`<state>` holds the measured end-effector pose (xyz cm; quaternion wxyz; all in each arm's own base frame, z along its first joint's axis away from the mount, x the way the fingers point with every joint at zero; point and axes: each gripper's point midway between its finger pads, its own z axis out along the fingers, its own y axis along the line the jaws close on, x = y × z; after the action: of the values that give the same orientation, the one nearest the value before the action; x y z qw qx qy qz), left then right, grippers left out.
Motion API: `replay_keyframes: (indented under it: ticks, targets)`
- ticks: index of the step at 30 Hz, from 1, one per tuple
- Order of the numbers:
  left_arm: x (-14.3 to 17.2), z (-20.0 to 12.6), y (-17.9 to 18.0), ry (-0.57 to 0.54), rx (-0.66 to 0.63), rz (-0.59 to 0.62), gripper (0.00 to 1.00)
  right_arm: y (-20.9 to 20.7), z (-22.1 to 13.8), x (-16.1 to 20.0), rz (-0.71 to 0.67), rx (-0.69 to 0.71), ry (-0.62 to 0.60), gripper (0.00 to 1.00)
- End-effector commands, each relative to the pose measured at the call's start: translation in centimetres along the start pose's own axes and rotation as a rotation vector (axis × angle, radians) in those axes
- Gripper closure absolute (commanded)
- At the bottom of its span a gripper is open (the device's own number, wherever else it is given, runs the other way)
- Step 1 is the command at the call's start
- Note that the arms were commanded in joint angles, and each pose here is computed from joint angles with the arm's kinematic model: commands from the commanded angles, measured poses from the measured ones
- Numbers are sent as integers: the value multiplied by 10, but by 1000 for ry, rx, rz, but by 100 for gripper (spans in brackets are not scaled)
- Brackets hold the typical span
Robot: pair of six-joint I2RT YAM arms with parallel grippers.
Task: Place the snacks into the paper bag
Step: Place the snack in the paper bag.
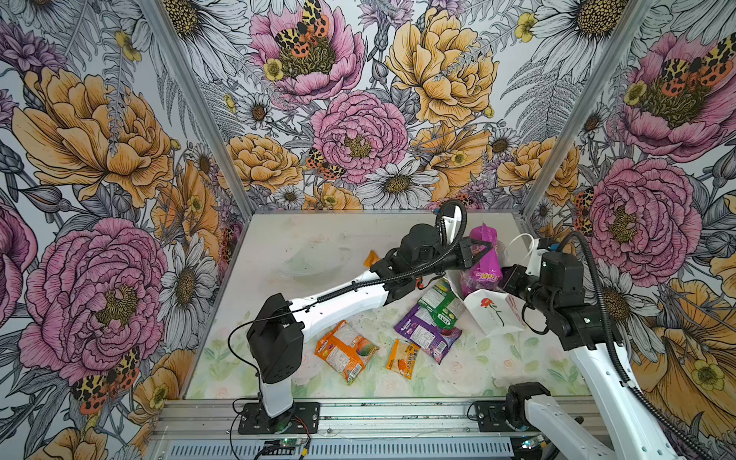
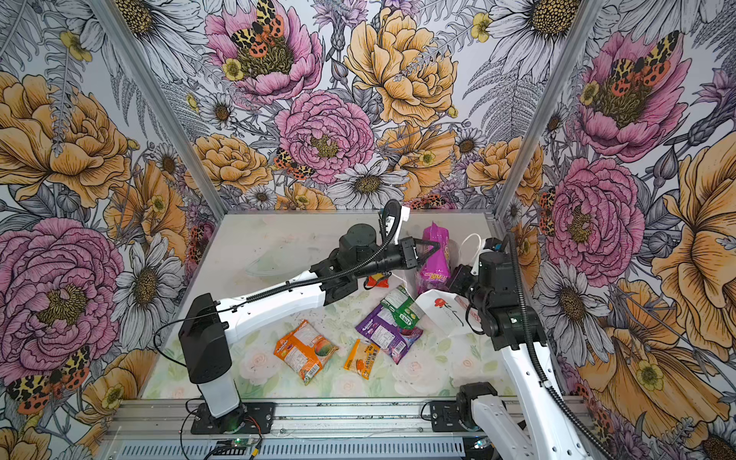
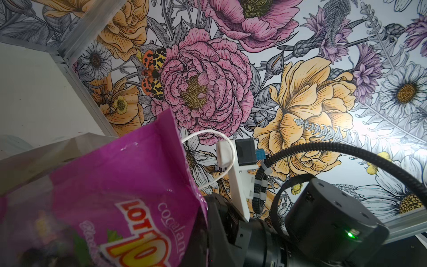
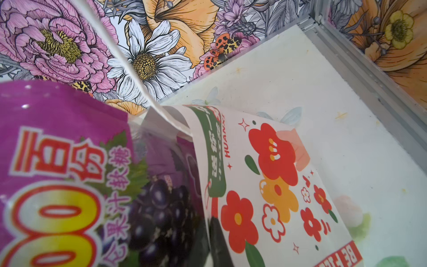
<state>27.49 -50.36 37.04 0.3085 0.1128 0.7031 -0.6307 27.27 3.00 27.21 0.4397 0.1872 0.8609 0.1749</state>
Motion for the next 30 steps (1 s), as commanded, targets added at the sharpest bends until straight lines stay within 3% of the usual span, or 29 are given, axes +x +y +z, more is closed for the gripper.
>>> replay_keyframes:
  ticks: [1,6,13,21,30]
  targets:
    - [-51,-12,-55,-141,151,90,100,4,-6,-6,51,-71,-17,100]
    - [-56,14,-29,-112,145,25,100,-6,-11,-14,114,-82,-32,100]
    - [-36,41,-12,-44,102,-19,100,-22,-13,-19,149,-36,-66,100]
    - [-20,56,-42,16,183,-24,100,-39,-13,-18,171,21,-91,100]
    - [3,52,-74,71,222,-39,100,-53,-14,-18,188,74,-114,100]
